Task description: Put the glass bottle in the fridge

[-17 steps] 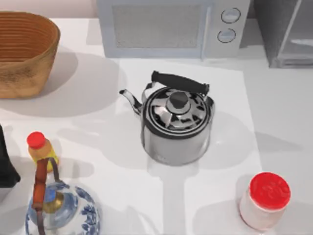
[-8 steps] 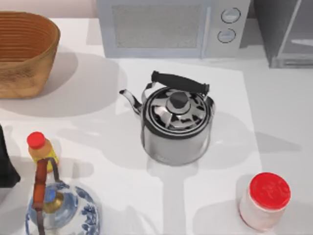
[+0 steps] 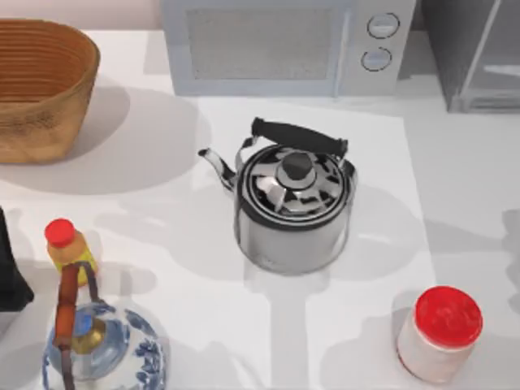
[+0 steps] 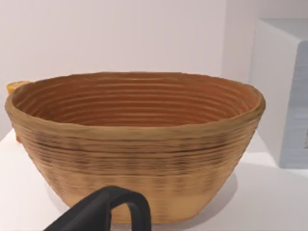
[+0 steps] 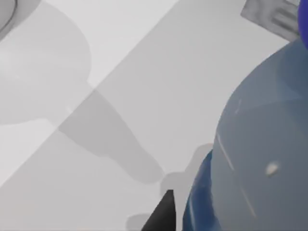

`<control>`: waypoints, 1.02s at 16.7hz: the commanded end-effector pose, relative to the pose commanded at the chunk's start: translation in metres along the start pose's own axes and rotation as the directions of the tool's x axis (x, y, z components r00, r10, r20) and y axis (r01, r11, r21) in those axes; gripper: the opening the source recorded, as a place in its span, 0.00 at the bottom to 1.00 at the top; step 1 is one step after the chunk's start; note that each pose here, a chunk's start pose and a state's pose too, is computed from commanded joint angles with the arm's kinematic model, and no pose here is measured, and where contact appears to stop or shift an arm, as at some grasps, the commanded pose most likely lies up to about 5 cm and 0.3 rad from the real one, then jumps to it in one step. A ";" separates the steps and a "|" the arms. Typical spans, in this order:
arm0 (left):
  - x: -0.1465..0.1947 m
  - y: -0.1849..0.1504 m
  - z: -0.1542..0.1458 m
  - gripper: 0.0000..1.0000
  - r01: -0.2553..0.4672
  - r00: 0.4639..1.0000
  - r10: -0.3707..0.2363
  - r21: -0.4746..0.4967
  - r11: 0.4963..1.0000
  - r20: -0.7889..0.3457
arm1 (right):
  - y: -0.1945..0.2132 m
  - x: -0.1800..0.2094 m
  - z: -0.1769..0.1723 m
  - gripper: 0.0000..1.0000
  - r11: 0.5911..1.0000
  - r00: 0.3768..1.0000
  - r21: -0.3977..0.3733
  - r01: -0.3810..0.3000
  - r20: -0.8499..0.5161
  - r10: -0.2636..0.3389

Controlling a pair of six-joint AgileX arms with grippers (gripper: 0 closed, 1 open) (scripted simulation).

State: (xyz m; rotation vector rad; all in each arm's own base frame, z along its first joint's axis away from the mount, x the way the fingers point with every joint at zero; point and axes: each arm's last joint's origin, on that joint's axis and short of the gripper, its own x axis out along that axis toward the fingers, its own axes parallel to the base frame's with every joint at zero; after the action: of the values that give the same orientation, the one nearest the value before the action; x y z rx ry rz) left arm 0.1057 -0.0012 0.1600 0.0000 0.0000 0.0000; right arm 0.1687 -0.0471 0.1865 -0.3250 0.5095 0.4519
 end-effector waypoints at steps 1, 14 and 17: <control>0.000 0.000 0.000 1.00 0.000 1.000 0.000 0.000 1.000 0.000 | 0.012 -0.006 0.003 0.01 0.998 0.997 0.000 0.064 0.031 -0.064; 0.000 0.000 0.000 1.00 0.000 1.000 0.000 0.000 1.000 0.000 | 0.075 -0.020 -0.028 0.01 0.852 0.779 0.405 0.331 0.392 -0.489; 0.000 0.000 0.000 1.00 0.000 1.000 0.000 0.000 1.000 0.000 | 0.075 -0.019 -0.028 0.01 0.852 0.782 0.405 0.332 0.387 -0.488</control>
State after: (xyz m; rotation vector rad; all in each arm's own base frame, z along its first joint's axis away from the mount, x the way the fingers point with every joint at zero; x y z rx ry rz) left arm 0.1057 -0.0012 0.1600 0.0000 0.0000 0.0000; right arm 0.1059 -0.0014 0.1597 0.0002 0.0062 -0.0005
